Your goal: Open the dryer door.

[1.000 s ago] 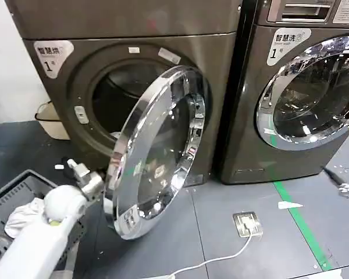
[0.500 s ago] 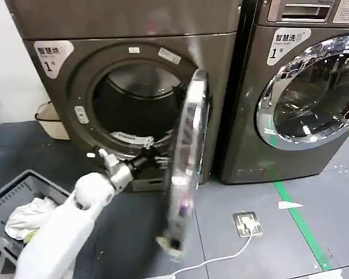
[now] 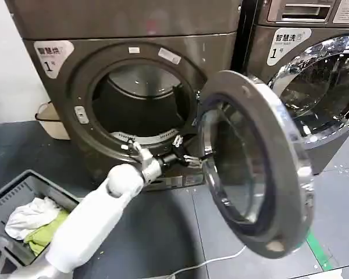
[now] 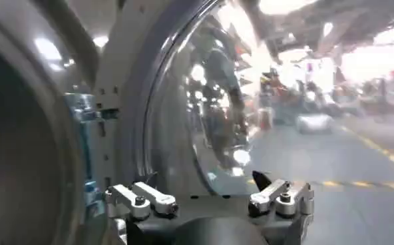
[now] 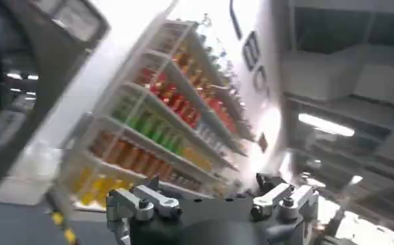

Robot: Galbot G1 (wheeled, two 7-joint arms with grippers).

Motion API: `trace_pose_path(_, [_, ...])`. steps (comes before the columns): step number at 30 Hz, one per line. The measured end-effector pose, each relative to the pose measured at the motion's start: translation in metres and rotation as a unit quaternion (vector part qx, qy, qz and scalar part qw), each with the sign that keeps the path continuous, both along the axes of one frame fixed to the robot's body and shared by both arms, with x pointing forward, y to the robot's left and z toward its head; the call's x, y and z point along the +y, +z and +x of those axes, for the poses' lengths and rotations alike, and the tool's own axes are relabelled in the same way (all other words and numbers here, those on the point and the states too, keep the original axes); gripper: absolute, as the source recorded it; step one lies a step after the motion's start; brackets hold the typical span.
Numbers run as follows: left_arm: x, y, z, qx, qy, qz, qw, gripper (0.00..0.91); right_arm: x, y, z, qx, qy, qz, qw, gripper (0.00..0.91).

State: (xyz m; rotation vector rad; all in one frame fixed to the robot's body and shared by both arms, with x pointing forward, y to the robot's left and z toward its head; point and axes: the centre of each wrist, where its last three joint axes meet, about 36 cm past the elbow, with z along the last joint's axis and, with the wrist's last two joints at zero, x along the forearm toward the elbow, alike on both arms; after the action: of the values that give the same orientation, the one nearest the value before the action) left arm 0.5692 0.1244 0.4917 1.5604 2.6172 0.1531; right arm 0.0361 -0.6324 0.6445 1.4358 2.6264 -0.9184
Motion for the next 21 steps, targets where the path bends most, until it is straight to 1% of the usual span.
trace_pose_path(9, [-0.038, 0.003, 0.021, -0.002, -0.006, 0.007, 1.0, 0.907, -0.005, 0.017, -0.01, -0.024, -0.021, -0.011, 0.999, 0.907])
trace_pose_path(14, [-0.051, 0.005, 0.027, -0.001, -0.013, 0.011, 1.0, 0.907, -0.003, 0.019, -0.013, -0.027, -0.024, -0.012, 0.999, 0.907])
trace_pose_path(21, [-0.056, 0.008, 0.028, -0.006, -0.017, 0.013, 1.0, 0.907, 0.001, 0.021, -0.01, -0.028, -0.019, -0.012, 0.999, 0.907])
